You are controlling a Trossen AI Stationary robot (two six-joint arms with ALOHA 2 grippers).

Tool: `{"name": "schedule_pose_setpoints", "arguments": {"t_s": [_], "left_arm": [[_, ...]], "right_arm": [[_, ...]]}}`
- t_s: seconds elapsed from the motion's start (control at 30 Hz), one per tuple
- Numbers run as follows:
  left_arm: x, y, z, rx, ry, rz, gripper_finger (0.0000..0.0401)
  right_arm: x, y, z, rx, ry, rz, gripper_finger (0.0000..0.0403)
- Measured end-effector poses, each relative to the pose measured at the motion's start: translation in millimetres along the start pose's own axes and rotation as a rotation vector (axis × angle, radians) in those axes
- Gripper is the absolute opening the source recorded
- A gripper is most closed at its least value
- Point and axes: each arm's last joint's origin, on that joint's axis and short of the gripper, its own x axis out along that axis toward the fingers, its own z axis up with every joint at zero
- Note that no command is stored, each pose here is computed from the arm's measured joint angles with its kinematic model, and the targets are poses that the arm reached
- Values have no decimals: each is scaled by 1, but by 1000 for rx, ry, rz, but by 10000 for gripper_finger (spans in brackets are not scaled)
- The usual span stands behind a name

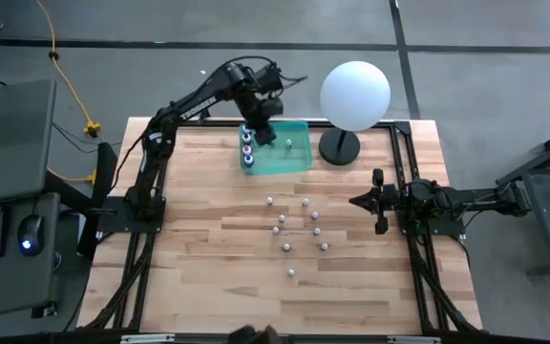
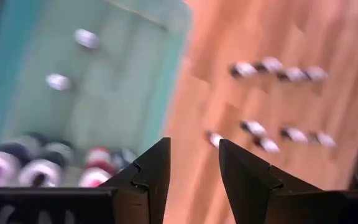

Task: Pick & Place food coloring
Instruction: Put the small brown food coloring bottle into the green bin

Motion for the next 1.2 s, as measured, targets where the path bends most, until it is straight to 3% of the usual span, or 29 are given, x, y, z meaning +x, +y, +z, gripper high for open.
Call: {"name": "schedule_pose_setpoints", "arguments": {"t_s": [0.37, 0.63, 0.9, 1.03, 1.2], "left_arm": [[-7, -95, -17, 137, 35, -45, 133], [12, -173, -36, 152, 68, 30, 133], [25, -241, -55, 175, -48, 91, 133], [37, -269, -64, 248, -99, 115, 133], [71, -289, -78, 434, -94, 152, 133]], "right_arm": [[0, 0, 0, 1, 0, 0, 0], [0, 0, 0, 0, 0, 0, 0], [0, 0, 0, 0, 0, 0, 0], [0, 0, 0, 0, 0, 0, 0], [0, 0, 0, 0, -1, 0, 0]]}}
